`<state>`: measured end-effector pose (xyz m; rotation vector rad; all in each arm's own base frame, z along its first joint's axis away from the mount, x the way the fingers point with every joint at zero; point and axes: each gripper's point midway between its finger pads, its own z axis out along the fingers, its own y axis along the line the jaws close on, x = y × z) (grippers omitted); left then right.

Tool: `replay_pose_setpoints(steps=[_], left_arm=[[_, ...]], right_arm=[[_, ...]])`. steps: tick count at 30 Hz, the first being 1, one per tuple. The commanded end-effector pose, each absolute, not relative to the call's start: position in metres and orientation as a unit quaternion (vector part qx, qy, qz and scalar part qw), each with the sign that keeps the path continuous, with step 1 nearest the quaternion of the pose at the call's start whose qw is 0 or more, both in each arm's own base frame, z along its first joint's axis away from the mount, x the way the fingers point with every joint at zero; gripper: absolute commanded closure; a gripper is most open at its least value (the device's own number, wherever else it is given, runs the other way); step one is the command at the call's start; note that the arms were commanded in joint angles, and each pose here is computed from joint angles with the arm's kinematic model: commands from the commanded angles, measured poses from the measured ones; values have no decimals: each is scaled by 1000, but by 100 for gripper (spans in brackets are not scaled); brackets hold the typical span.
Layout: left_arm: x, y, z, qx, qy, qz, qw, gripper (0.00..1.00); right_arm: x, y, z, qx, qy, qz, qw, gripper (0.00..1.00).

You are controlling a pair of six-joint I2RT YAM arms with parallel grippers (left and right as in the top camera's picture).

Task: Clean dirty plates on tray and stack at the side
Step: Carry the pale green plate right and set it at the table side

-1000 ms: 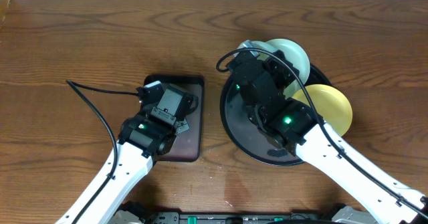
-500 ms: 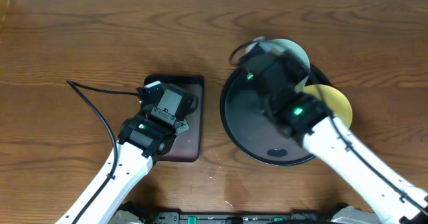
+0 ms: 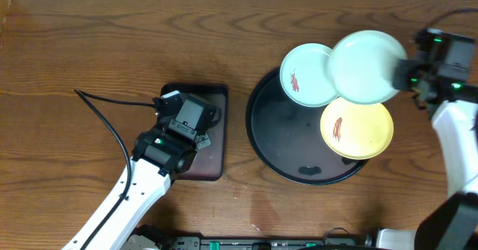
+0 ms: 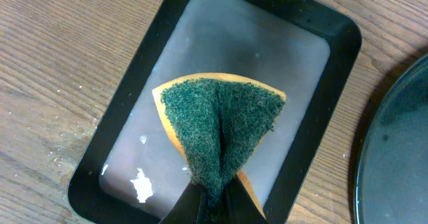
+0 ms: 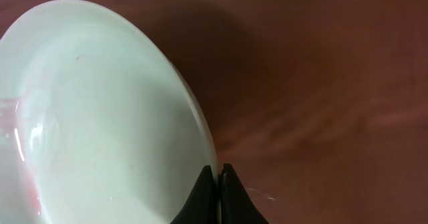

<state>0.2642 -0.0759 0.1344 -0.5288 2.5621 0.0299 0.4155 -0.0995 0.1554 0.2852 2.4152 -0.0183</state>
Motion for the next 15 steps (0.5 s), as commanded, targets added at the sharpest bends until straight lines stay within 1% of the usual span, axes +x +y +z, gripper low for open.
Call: replay_pose_setpoints(steps=[1,5,9,11,12,13,15], left_arm=[[264,-73,134,-197,945,15,260,92],[263,-73,134,-197,945,15,260,93],[264,-73,134,-197,945,15,260,93],[264,-73,134,-197,945,15,261,93],[264,-73,134,-197,945,14,261,92],[265,-74,134,-198,944,13,262,93],[265,-74,134,-198,944,13,263,92]], right_arm=[[414,-142,124,232,917,39,322,99],[412,-186,82,304,903,37,300,99],[410,-207,51,326,900,36,286,99],[410,-211,44,330,899,36,285,99],[411,-213,44,330,899,35,287,96],[412,-213,45,329,898,34,291,89],[419,-213,54,323,894,41,309,72]])
